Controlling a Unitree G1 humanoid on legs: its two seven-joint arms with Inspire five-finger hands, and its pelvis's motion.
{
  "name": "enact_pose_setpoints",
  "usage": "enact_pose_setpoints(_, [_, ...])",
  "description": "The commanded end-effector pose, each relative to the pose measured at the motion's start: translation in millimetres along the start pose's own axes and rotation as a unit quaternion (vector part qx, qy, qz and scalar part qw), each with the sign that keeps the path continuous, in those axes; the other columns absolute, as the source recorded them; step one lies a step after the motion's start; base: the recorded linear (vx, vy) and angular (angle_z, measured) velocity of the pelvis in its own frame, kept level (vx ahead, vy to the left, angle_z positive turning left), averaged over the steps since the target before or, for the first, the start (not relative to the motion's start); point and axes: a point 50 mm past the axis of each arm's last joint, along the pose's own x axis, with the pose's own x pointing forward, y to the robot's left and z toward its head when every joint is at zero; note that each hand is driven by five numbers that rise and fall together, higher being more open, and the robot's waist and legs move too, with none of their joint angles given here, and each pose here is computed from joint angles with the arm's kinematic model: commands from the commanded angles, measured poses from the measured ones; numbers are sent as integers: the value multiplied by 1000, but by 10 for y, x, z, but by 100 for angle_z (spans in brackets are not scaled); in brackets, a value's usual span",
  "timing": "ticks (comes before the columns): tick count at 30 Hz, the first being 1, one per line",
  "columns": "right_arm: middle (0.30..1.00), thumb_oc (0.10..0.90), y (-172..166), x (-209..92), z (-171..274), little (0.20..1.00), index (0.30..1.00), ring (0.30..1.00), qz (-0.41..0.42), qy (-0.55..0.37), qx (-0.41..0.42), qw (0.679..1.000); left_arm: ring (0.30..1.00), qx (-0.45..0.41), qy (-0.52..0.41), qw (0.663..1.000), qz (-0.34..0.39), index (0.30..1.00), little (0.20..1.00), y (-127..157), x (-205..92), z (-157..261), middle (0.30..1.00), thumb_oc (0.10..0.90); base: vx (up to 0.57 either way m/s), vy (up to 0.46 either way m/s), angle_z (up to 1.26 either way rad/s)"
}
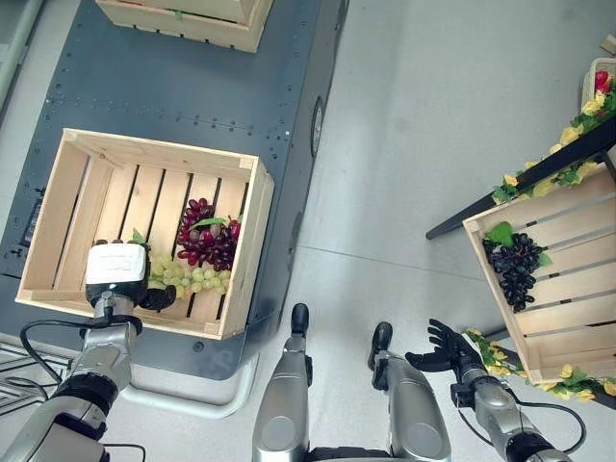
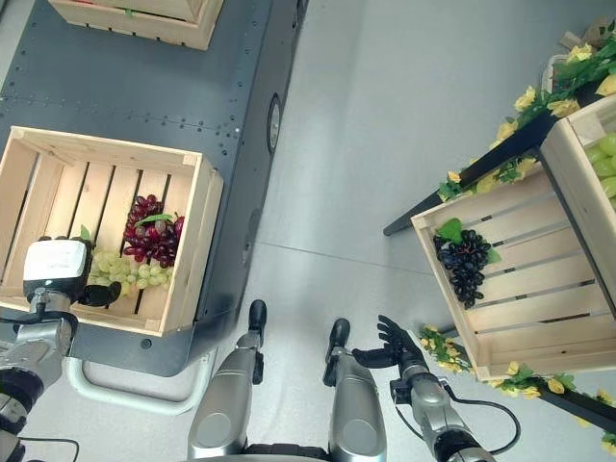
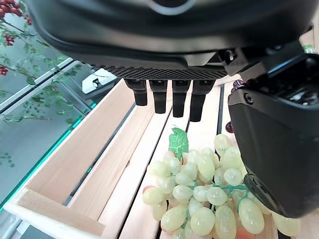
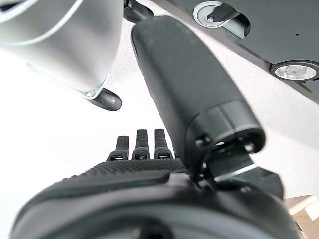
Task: Pick up the fruits from the basket on one side to the basket on the other side
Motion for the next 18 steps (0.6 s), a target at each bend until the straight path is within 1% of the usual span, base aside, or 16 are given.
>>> enact_pose_setpoints(1, [900, 800, 37, -11, 115, 900, 900, 900, -13, -43, 7, 999, 900, 17, 77, 995, 60, 900, 900, 264, 174, -265, 900, 800, 0, 0, 0])
enact_pose_setpoints(6, [900, 800, 33, 5, 150, 900, 900, 900, -9, -46, 4, 999, 900, 25, 84, 996, 17, 900, 900, 226, 212, -214, 900, 800, 5, 13, -2])
enact_pose_setpoints(8, [900, 800, 30, 10, 175, 900, 900, 900, -8, -49, 0, 999, 900, 37, 109, 993, -23, 900, 900, 177, 200, -264, 900, 800, 0, 0, 0])
enact_pose_setpoints(12, [900, 800, 13, 8, 190, 900, 900, 900, -13, -50, 3, 999, 900, 50, 119, 991, -33, 900, 900, 191, 204, -304, 900, 800, 0, 0, 0])
enact_pose_setpoints(18, [900, 800, 12, 24, 238, 900, 900, 900, -15, -54, 8, 998, 900, 63, 129, 988, -60, 900, 900, 290, 286, -317, 900, 800, 0, 0, 0])
